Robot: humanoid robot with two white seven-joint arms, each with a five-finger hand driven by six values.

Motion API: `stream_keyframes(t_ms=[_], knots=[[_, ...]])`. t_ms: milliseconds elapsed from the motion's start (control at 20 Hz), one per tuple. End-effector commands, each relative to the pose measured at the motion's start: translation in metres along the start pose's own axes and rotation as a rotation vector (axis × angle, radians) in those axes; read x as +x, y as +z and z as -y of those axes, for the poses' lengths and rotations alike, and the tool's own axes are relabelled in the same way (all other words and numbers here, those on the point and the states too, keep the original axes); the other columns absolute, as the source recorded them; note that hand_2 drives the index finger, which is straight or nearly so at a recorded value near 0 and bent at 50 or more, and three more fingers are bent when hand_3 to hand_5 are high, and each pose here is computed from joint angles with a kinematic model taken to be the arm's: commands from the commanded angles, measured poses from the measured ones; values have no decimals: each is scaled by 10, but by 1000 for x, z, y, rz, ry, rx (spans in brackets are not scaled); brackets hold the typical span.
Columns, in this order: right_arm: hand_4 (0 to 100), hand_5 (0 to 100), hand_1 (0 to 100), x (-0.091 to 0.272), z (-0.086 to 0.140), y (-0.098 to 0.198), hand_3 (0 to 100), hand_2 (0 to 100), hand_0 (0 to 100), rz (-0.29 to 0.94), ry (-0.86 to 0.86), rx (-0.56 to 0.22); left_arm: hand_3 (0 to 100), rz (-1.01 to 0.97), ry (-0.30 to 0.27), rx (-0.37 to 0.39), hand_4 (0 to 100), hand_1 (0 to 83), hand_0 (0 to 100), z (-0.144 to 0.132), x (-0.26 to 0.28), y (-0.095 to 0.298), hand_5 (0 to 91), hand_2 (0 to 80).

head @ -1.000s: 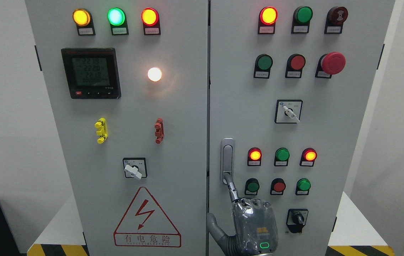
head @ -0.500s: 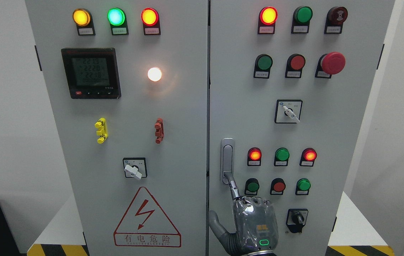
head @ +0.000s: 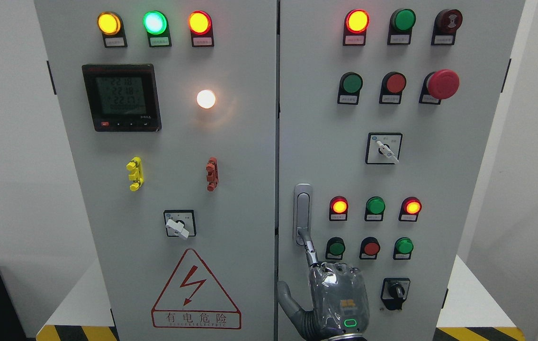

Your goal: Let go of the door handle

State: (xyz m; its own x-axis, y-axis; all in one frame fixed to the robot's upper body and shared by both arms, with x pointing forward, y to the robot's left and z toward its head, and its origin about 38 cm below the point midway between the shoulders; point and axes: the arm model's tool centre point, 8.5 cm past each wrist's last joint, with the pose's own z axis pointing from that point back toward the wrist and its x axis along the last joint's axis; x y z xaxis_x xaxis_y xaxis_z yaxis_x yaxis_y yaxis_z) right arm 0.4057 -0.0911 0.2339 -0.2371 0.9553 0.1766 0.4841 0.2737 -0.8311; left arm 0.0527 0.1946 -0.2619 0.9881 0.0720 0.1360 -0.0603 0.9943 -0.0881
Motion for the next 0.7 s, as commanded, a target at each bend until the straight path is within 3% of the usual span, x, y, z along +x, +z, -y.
stream_keyframes(t_ms=[0,650], knots=[[992,977,374,-2,-7,1,1000,0,325,-5,8,23,88,16,-21,-2,13,0,0,1,6,-1,0,23],[995,977,372,-4,-13,2,1000,1,325,-10,11,62,84,15,-21,-2,13,0,0,1,5,-1,0,24]])
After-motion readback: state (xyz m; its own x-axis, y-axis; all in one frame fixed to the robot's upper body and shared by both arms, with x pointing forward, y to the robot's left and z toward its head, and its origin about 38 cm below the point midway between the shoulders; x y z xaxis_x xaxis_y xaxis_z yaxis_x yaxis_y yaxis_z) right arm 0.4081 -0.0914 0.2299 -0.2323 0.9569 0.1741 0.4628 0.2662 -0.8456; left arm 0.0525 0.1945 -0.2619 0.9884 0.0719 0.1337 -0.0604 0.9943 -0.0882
